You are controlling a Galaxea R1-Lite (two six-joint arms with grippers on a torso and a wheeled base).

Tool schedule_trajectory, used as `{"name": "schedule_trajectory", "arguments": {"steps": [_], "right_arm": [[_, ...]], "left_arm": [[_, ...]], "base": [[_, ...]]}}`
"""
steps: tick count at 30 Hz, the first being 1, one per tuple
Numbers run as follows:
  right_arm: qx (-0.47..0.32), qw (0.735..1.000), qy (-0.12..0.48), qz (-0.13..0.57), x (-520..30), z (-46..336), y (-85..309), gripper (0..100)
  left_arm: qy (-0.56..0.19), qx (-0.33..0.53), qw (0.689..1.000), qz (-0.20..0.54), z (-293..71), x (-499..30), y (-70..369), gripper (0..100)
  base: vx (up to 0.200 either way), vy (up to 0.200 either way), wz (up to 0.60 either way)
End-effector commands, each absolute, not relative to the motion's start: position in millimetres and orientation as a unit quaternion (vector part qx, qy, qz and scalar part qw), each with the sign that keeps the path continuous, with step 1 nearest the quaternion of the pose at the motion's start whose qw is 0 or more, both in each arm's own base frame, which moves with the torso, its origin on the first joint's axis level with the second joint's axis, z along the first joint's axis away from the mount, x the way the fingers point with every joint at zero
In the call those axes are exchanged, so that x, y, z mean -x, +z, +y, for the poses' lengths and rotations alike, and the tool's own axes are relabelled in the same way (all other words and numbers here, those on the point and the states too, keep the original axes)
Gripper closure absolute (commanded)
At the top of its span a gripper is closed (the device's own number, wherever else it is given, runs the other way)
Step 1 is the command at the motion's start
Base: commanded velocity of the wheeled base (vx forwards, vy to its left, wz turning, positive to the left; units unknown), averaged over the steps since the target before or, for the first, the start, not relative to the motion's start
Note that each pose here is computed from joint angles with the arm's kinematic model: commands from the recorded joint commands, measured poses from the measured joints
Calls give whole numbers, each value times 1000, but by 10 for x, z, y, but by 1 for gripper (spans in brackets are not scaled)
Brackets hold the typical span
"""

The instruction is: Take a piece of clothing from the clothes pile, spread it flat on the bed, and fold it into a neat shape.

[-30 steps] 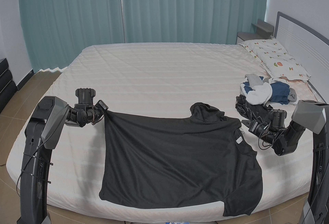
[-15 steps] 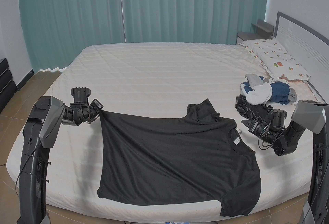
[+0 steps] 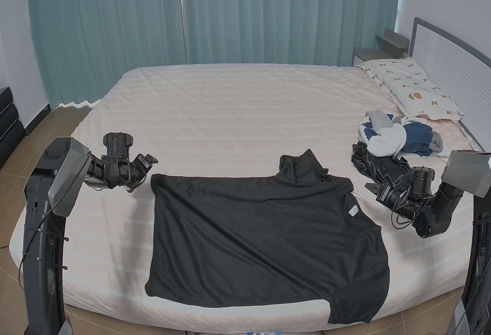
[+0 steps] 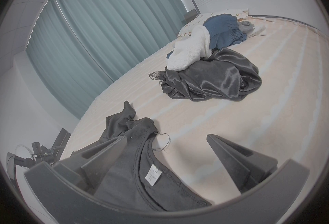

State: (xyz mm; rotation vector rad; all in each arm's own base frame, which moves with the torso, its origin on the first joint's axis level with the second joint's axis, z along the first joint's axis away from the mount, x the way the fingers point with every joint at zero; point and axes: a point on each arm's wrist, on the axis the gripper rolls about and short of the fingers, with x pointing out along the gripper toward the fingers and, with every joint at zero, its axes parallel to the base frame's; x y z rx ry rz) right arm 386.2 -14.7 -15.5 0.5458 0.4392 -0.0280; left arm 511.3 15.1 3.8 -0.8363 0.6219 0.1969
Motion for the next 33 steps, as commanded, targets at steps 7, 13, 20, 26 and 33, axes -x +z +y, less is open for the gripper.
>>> {"name": "schedule_trajectory", "arguments": {"steps": [7,13,20,26,33], "right_arm": [[-284,929,-6,235,-3122,-301,152,0],[-287,914,-14,285,-2713,-229,123,0],[-304,896,7,324,-2405,-203,32,0],[-312,897,12,314,-2329,-236,8,0],[-326,887,14,327,-2325,-235,-143,0]], "left_arm": [[33,417,833,362,5,-4099,574,0],[13,428,821,378,-262,-3486,507,0],[4,429,811,399,-382,-2953,370,0],[6,425,811,402,-369,-2804,198,0],[16,404,817,410,-471,-2776,-23,0]], "base": [[0,0,0],[-133,0,0],[-200,0,0],[-133,0,0],[0,0,0]]}}
